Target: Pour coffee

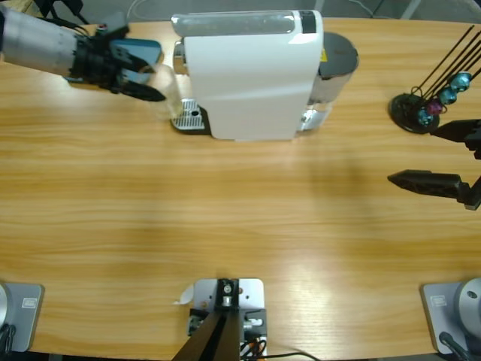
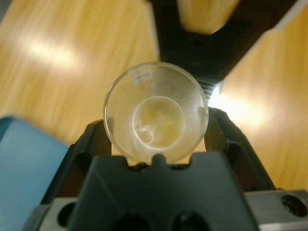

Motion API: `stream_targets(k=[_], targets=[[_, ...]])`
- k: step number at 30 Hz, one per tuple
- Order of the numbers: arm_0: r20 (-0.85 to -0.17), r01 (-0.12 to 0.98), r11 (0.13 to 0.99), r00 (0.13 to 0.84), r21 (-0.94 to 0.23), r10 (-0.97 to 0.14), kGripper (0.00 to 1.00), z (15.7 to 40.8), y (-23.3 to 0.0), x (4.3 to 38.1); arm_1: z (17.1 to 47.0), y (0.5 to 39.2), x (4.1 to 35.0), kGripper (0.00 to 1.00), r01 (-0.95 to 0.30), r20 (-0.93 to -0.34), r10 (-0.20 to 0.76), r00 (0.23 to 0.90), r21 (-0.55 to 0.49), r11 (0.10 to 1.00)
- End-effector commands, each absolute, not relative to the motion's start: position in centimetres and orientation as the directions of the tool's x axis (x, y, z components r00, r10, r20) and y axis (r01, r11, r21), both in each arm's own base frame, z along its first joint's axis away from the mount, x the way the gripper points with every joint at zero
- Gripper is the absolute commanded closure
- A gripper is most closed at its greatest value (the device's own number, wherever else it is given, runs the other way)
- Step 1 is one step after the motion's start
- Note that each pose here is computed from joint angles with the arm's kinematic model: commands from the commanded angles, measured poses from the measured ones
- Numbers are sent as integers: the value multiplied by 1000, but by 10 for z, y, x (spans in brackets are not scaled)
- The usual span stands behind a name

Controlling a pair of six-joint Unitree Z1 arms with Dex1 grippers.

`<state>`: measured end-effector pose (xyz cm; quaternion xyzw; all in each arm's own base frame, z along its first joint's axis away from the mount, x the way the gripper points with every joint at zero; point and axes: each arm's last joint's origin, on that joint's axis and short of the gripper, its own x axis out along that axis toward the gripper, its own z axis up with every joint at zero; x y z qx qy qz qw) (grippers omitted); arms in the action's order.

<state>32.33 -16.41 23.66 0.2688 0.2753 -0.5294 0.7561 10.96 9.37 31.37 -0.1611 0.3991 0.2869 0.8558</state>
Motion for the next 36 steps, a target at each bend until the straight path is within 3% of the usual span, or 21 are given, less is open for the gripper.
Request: stream_targets(k=[1,5,10,20,30,31,33,34,36], targets=[[-673,790,596,519,142,-527,1000,247,-109,344,310,99,116,0,-624,-798,331,504,-72,778],[-652,616,782,634,99,-417,1000,236,-95,369,310,99,116,0,-624,-799,330,503,-72,778],[-665,455,884,693,104,-278,1000,224,-84,394,310,99,116,0,-624,-800,329,502,-72,778],[-684,394,918,683,51,-255,1000,200,-80,429,310,100,116,0,-624,-801,328,501,-72,778],[-711,391,920,655,28,-256,992,188,-82,427,310,99,116,0,-623,-800,328,502,-72,779],[-713,387,922,653,24,-256,821,188,-82,426,310,99,116,0,-623,-800,328,502,-72,779],[-723,389,921,644,27,-251,104,189,-84,424,310,99,116,0,-623,-799,329,504,-72,779],[-725,389,921,642,26,-251,18,192,-84,421,311,99,116,0,-622,-798,330,505,-72,780],[-719,388,921,648,27,-251,4,198,-83,417,310,99,116,0,-622,-798,329,504,-72,780]])
